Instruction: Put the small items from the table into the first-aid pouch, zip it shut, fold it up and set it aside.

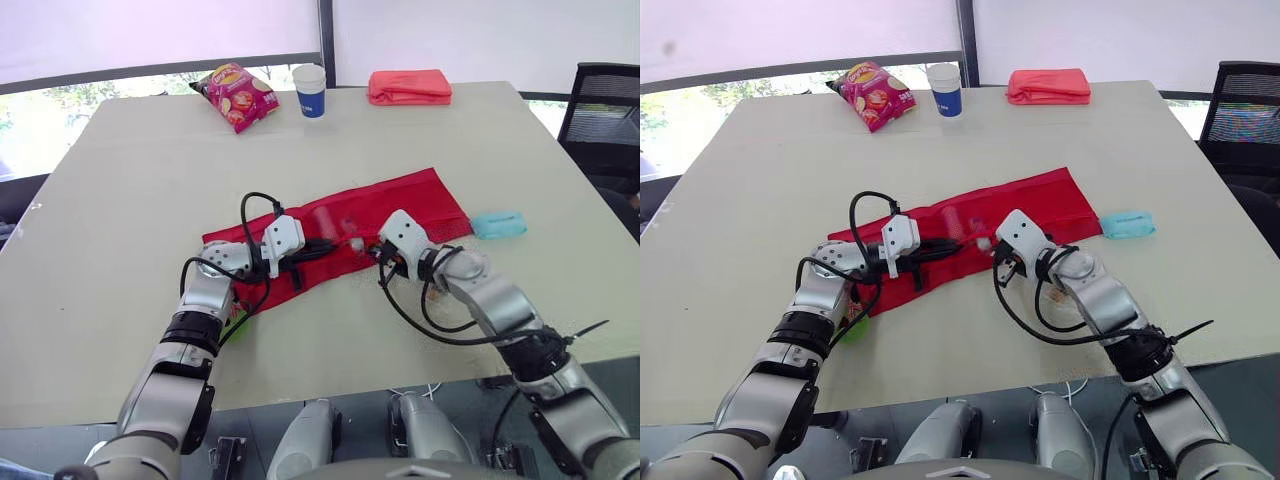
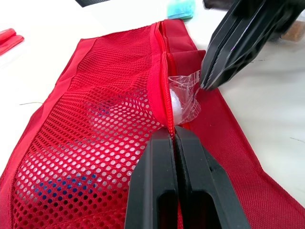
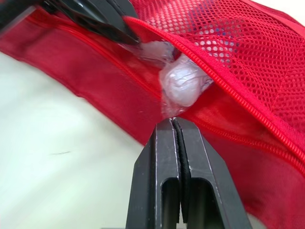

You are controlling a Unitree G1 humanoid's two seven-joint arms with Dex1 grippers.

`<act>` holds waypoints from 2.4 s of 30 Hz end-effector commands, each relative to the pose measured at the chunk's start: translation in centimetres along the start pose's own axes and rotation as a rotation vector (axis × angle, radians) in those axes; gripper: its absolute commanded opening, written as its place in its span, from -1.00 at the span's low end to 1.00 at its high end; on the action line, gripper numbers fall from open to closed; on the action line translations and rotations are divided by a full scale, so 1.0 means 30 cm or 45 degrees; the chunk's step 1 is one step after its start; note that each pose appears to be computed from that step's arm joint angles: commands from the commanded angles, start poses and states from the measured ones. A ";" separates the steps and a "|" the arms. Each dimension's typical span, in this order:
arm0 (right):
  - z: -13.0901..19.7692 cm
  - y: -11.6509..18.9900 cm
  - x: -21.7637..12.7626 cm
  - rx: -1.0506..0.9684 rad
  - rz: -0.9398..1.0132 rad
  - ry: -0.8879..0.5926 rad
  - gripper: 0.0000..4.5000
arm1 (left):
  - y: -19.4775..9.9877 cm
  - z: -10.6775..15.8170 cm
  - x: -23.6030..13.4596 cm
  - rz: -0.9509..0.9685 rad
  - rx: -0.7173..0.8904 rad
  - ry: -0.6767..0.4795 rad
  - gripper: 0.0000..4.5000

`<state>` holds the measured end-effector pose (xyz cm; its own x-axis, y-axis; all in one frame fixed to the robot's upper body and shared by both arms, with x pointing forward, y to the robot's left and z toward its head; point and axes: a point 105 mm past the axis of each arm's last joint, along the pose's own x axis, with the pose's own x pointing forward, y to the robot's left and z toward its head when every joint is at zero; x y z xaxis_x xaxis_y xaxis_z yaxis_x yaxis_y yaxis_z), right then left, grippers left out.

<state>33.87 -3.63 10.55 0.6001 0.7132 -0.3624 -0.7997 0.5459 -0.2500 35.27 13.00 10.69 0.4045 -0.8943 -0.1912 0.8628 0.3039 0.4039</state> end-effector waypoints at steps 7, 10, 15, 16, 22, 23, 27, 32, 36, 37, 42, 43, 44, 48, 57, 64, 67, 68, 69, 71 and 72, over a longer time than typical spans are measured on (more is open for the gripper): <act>0.094 -0.029 0.098 -0.087 -0.045 -0.114 -0.97 | 0.017 0.033 0.002 0.011 0.050 -0.043 -1.00; 0.108 -0.027 0.125 -0.093 -0.039 -0.126 -0.97 | 0.017 0.032 0.005 0.008 0.051 -0.044 -1.00; 0.124 -0.017 0.163 -0.100 -0.034 -0.146 -0.97 | 0.011 0.031 0.007 -0.002 0.054 -0.046 -1.00; 0.127 -0.015 0.168 -0.099 -0.036 -0.150 -0.97 | 0.010 0.031 0.006 -0.002 0.054 -0.046 -1.00; 0.153 -0.004 0.193 -0.092 -0.054 -0.221 -0.97 | 0.009 0.031 0.004 -0.005 0.053 -0.047 -1.00; 0.154 -0.002 0.196 -0.093 -0.057 -0.227 -0.97 | 0.009 0.032 0.004 -0.006 0.053 -0.047 -1.00; 0.156 -0.014 0.200 -0.123 -0.116 -0.262 -0.97 | 0.010 0.034 0.006 -0.007 0.057 -0.047 -1.00; 0.170 -0.014 0.150 -0.184 -0.102 -0.318 -0.97 | 0.015 0.030 0.004 0.006 0.058 -0.040 -1.00; 0.175 0.011 0.051 -0.256 -0.052 -0.325 -0.97 | 0.028 0.022 0.001 0.038 0.070 -0.026 -1.00; 0.177 0.024 0.021 -0.254 -0.034 -0.334 -0.97 | 0.031 0.021 0.000 0.043 0.075 -0.024 -1.00; 0.183 0.062 -0.130 -0.218 0.012 -0.380 -0.97 | 0.042 0.017 -0.004 0.052 0.090 -0.015 -1.00; 0.194 0.059 -0.169 -0.213 -0.006 -0.434 -0.97 | 0.046 0.018 -0.006 0.053 0.092 -0.014 -1.00; 0.203 0.056 -0.221 -0.188 -0.021 -0.507 -0.97 | 0.050 0.019 -0.008 0.053 0.094 -0.013 -1.00; 0.125 0.027 -0.394 -0.087 -0.109 -0.549 -0.88 | 0.062 0.019 -0.015 0.053 0.103 -0.006 -1.00; -0.050 -0.053 -0.770 0.023 -0.458 -0.434 0.70 | 0.083 0.016 -0.015 0.068 0.122 -0.005 -1.00; -0.127 0.035 -0.969 0.173 -0.569 -0.346 0.97 | 0.085 0.006 -0.013 0.050 0.125 0.007 -1.00; -0.152 0.070 -1.028 0.195 -0.611 -0.272 0.97 | 0.087 0.003 -0.013 0.038 0.124 0.012 -1.00; -0.153 0.078 -1.043 0.188 -0.620 -0.254 0.97 | 0.087 0.000 -0.013 0.033 0.122 0.017 -1.00; -0.148 0.084 -1.055 0.186 -0.633 -0.252 0.97 | 0.087 -0.002 -0.015 0.031 0.120 0.020 -1.00; -0.136 0.102 -1.073 0.196 -0.645 -0.251 0.97 | 0.089 -0.006 -0.015 0.026 0.116 0.028 -1.00; -0.132 0.108 -1.076 0.200 -0.645 -0.251 0.97 | 0.090 -0.007 -0.015 0.025 0.115 0.029 -1.00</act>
<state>12.16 -27.13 16.53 0.9172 0.3883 -0.0895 -0.3981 0.9026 -0.1639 37.18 14.09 10.66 0.4210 -0.8801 -0.2195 0.8426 0.2898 0.4540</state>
